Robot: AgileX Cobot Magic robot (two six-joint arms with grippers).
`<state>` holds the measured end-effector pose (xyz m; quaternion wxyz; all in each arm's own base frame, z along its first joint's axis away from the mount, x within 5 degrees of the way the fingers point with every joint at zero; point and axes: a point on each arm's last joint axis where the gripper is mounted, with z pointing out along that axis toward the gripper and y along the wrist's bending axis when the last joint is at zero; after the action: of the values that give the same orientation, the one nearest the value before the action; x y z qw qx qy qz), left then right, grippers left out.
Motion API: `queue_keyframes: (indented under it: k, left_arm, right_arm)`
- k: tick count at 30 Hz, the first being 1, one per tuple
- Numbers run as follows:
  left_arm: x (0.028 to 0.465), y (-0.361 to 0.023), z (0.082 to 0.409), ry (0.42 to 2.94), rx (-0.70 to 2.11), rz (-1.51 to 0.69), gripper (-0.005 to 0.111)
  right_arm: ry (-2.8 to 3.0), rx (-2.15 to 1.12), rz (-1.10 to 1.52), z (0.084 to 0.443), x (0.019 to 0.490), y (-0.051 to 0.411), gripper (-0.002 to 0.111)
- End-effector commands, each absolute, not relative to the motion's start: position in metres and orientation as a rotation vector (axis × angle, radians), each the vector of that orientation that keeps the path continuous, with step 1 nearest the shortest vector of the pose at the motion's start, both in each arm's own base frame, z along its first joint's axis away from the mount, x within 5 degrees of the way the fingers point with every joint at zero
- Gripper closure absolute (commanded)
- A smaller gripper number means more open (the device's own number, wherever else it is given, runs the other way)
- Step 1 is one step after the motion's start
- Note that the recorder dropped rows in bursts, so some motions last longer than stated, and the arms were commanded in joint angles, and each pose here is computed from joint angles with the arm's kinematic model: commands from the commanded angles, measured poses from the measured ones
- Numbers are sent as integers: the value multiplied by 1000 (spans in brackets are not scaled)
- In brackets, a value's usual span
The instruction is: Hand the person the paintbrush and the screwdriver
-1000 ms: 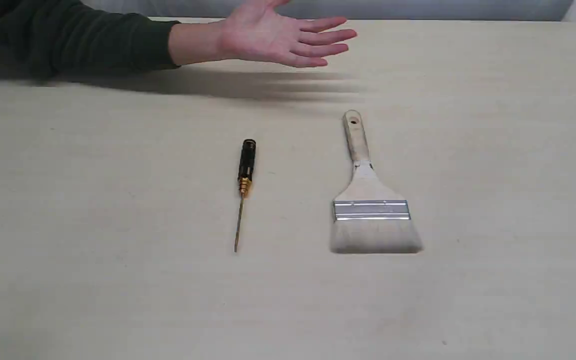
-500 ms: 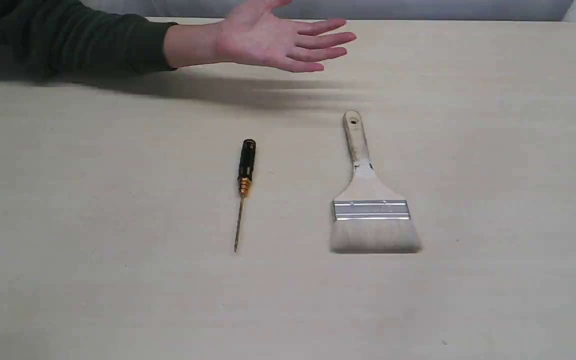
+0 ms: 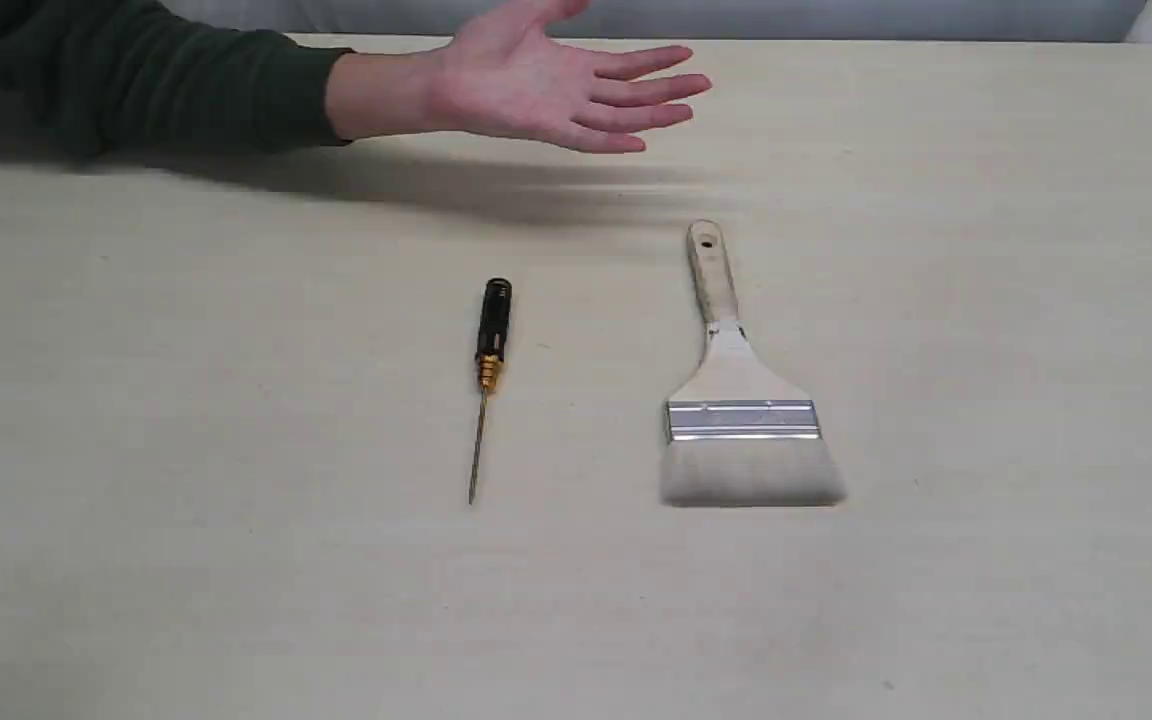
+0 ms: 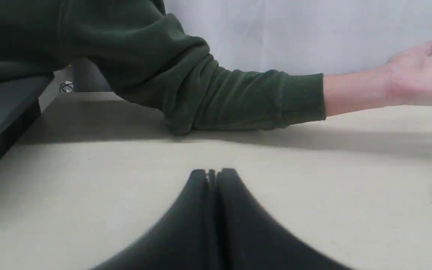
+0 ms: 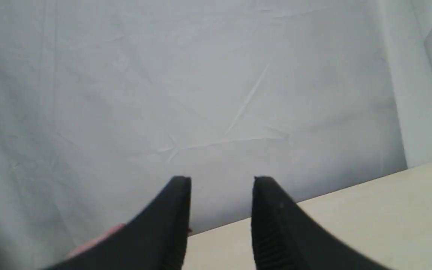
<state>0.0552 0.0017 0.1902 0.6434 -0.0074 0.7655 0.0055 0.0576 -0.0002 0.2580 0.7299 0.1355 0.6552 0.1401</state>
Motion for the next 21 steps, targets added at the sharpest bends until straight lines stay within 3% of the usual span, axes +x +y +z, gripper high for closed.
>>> queue_keyframes:
  k: [1,10,15,21]
  left_arm:
    - [55,1,190,1735,-15,2,107]
    - [55,1,190,1735,-15,2,107]
    - [55,1,190,1735,-15,2,107]
    - [55,1,191,1732,-14,4,107]
  right_arm:
    - [1497,252,295,295,64,3,78]
    - [1783,15,310,377,129,17,78]
    - [1912,-117,383,382,180,26,81]
    - [2101,-128,427,349,241,26,103]
